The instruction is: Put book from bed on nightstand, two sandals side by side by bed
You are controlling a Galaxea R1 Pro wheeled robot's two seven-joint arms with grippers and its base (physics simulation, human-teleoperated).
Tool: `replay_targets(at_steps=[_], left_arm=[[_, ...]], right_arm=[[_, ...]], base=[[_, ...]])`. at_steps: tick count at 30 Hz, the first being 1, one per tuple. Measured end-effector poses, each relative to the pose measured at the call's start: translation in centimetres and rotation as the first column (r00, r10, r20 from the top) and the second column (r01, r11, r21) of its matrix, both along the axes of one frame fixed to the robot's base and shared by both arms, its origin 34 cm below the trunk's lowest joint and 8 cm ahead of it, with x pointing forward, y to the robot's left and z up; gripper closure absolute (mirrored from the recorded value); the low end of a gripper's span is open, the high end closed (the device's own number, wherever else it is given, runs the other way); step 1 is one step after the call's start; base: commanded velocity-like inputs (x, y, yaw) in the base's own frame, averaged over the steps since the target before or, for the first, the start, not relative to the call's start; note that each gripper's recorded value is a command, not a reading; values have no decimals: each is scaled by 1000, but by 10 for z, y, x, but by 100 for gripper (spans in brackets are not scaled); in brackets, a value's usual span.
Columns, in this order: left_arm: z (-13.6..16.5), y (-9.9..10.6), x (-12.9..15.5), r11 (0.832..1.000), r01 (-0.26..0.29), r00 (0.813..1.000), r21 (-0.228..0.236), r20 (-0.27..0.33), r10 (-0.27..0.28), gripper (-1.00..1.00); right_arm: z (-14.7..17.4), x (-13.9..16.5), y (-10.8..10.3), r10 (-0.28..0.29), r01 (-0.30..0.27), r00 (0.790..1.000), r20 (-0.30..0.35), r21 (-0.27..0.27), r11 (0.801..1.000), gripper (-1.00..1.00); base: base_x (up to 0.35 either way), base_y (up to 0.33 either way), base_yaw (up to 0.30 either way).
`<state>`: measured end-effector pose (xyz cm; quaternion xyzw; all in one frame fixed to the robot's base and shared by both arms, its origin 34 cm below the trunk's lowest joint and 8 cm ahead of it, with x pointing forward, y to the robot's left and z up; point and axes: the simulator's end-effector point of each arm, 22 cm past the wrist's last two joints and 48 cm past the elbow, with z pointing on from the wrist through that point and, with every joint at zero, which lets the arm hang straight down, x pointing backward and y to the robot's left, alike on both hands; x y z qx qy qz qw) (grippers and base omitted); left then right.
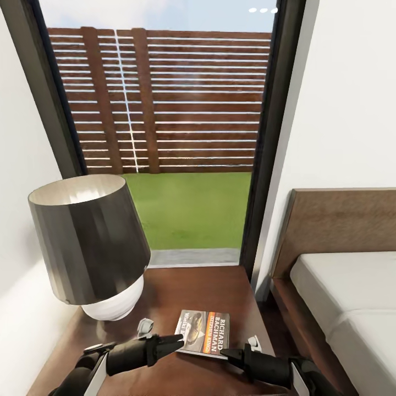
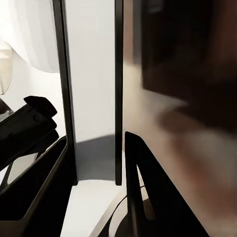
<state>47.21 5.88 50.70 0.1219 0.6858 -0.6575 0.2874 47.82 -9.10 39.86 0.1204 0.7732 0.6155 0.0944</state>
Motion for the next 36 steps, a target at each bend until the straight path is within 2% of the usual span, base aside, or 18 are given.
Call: replay_targets(at_steps=[7,8,26,36], left_arm=[[0,0,0,1000,0,1000,1,0,0,-100],[0,0,0,1000,0,1000,0,0,0,-100],[0,0,0,1000,-1,1000,0,0,1,-100],[0,0,0,1000,0,1000,0,0,0,-100]], right_arm=[[0,0,0,0,0,1000,0,0,1000,100],[0,0,0,0,0,1000,0,0,1000,-100],[0,1,0,-3,3,1000,-4,3,1000,-100],[0,1,0,-5,5,1000,0,0,1000,-100]], base=[[0,0,0],[0,0,0],[-4,0,0],[-219,0,0]])
